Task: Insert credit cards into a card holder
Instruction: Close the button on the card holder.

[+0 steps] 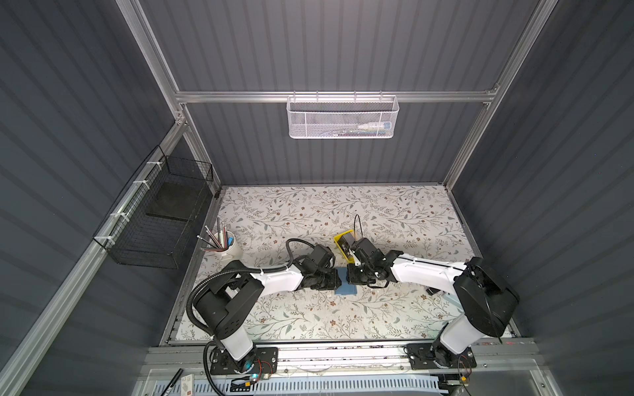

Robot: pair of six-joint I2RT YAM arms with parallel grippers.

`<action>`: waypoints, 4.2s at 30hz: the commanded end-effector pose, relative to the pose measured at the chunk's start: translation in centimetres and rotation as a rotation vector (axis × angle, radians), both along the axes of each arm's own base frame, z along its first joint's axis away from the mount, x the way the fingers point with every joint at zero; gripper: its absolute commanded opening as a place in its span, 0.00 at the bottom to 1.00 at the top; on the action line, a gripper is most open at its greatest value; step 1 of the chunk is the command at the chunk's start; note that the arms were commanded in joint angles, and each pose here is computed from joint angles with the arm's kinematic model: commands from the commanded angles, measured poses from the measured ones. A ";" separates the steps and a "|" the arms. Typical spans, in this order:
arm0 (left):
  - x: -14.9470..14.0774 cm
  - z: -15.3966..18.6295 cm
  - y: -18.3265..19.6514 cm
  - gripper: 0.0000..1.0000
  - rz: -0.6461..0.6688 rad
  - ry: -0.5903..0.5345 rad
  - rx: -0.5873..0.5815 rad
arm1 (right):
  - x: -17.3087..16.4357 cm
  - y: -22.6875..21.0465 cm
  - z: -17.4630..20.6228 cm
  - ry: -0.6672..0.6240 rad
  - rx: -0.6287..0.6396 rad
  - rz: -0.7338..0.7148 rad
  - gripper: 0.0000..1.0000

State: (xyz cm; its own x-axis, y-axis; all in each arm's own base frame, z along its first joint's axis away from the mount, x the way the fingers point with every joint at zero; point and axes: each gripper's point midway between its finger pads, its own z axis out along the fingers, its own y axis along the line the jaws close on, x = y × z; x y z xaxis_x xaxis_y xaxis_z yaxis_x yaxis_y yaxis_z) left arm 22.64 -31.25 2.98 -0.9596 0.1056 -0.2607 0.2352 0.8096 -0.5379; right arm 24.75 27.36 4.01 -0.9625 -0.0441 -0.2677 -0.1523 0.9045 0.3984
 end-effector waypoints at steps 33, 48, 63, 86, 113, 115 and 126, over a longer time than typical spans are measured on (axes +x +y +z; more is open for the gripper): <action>-0.7 -0.7 -0.3 0.32 -0.017 0.010 0.004 | 0.1 -0.6 -0.2 0.005 -0.061 -0.002 0.15; -0.8 -0.9 -0.3 0.32 -0.015 0.006 -0.004 | -0.6 -1.3 -0.7 0.020 -0.067 -0.013 0.15; -1.1 -0.9 -0.6 0.32 -0.024 0.007 -0.002 | -0.2 -0.6 -0.2 0.003 -0.025 -0.018 0.15; -0.7 -0.1 -0.2 0.35 -0.023 -0.061 -0.017 | -1.1 -1.9 0.3 -0.058 0.031 -0.047 0.16; -1.3 -0.4 -0.8 0.33 -0.056 -0.082 -0.015 | -0.5 -1.8 -0.5 -0.063 0.029 -0.054 0.16; -1.3 -0.5 -0.9 0.33 -0.055 -0.079 -0.013 | -0.5 -1.7 -0.7 -0.060 0.029 -0.052 0.16; -1.7 -0.6 -1.2 0.33 -0.065 -0.076 0.005 | -0.2 -1.3 -0.6 -0.066 0.041 -0.047 0.15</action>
